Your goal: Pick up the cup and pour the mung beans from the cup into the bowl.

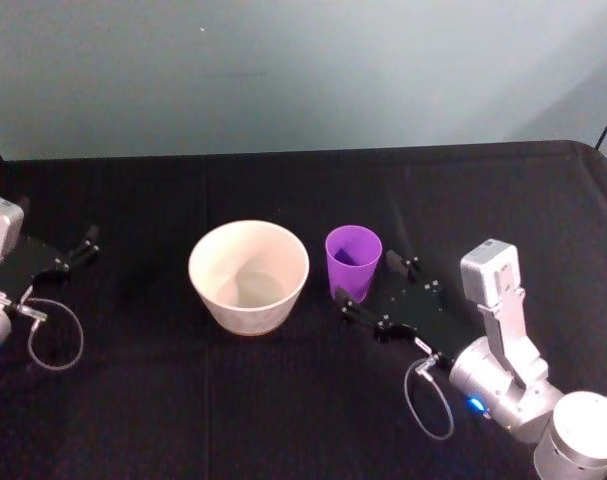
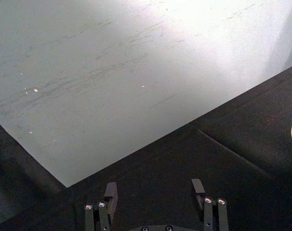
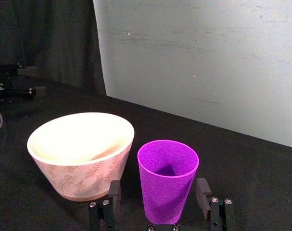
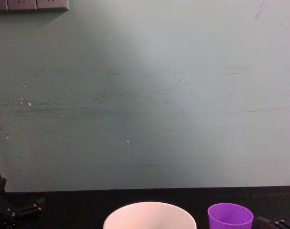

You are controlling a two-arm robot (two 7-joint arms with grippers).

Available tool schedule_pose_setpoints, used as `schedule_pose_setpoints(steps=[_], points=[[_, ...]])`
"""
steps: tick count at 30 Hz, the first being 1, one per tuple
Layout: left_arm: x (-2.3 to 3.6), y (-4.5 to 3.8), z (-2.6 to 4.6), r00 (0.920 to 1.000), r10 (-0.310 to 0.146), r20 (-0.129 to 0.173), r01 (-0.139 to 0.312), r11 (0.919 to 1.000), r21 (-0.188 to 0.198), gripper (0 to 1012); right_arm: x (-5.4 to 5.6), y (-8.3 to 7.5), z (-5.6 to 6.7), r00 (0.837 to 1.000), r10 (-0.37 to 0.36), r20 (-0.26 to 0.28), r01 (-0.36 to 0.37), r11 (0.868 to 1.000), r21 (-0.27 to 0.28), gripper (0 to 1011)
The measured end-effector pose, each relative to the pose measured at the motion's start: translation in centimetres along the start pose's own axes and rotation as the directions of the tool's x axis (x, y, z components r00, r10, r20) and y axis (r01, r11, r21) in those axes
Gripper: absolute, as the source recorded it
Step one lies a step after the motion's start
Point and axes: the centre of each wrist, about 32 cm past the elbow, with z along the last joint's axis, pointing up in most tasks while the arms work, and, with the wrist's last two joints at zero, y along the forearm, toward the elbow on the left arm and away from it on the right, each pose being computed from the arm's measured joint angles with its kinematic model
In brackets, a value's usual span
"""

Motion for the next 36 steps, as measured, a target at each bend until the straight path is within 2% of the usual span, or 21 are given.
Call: schedule_pose_setpoints(steps=[15,22,36], points=[[0.0,0.0,0.0,1.0,0.0,0.0,0.0,1.0,0.0,1000,-0.2,2.1,0.0,1.0,-0.008,-0.015,0.008,1.0,0.024,1002],[0.0,0.0,0.0,1.0,0.0,0.0,0.0,1.0,0.0,1000,-0.4,3.1,-0.1,1.0,-0.013,-0.01,0.013,1.0,0.015,1002],[0.0,0.0,0.0,1.0,0.0,0.0,0.0,1.0,0.0,1000,-0.1,2.9,-0.2,0.999,-0.048,0.001,0.048,0.999,0.001,1003]])
